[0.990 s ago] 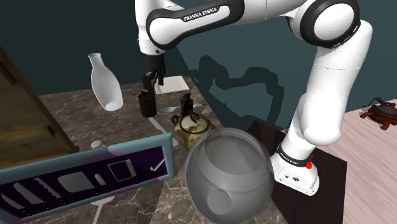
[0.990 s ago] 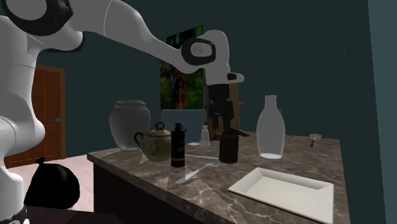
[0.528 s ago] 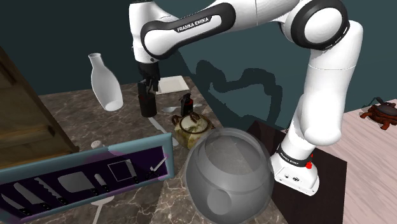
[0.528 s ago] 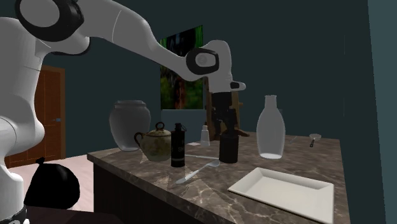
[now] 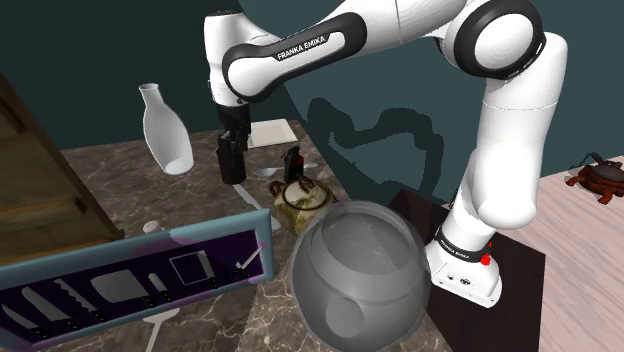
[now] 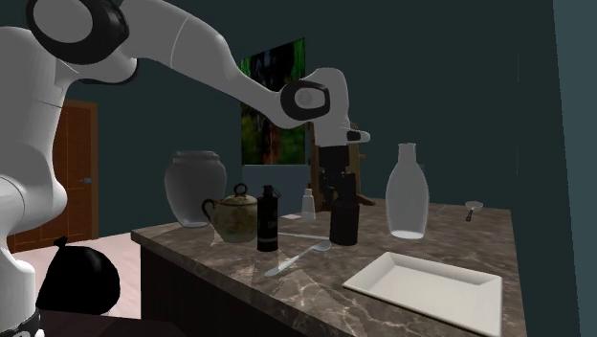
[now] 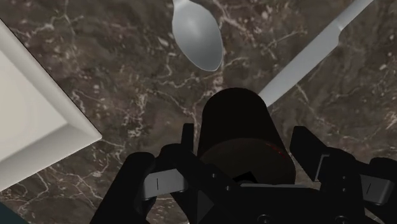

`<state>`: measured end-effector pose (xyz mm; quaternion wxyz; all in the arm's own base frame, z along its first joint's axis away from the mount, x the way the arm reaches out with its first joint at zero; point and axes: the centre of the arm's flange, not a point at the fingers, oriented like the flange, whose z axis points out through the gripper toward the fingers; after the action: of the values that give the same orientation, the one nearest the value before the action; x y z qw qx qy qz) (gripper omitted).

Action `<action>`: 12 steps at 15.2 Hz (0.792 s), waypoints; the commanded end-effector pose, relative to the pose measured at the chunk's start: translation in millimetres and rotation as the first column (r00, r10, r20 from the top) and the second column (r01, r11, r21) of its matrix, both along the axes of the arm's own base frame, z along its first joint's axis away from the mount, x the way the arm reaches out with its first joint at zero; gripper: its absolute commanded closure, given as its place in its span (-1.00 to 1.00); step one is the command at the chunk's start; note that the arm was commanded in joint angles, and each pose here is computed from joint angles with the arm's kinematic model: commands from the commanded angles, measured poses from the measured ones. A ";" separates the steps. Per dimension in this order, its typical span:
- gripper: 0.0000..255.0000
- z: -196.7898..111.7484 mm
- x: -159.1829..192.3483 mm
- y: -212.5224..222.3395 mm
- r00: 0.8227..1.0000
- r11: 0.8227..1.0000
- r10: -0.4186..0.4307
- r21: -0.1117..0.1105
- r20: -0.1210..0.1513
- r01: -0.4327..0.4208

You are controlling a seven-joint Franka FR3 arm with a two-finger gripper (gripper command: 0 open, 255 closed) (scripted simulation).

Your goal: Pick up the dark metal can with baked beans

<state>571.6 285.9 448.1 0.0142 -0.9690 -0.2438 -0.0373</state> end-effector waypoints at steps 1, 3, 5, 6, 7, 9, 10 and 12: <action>1.00 -1.5 0.0 -0.6 1.000 1.000 -0.001 -0.001 -0.002 0.001; 1.00 -1.7 0.0 -0.6 1.000 1.000 -0.001 -0.001 -0.002 0.001; 1.00 -1.6 0.2 -0.4 1.000 1.000 -0.001 -0.001 -0.002 0.001; 1.00 -1.5 0.1 -0.6 1.000 1.000 -0.001 -0.001 -0.002 0.001; 1.00 3.8 0.1 -0.6 1.000 1.000 -0.001 -0.001 -0.002 0.001; 1.00 14.3 0.0 -0.6 1.000 1.000 -0.001 -0.001 -0.002 0.001; 1.00 19.6 0.1 -0.6 1.000 1.000 -0.001 -0.001 -0.002 0.001; 1.00 30.2 0.1 -0.6 1.000 1.000 -0.001 -0.001 -0.002 0.001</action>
<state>572.1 286.0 472.0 0.0138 -0.9692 -0.2434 -0.0359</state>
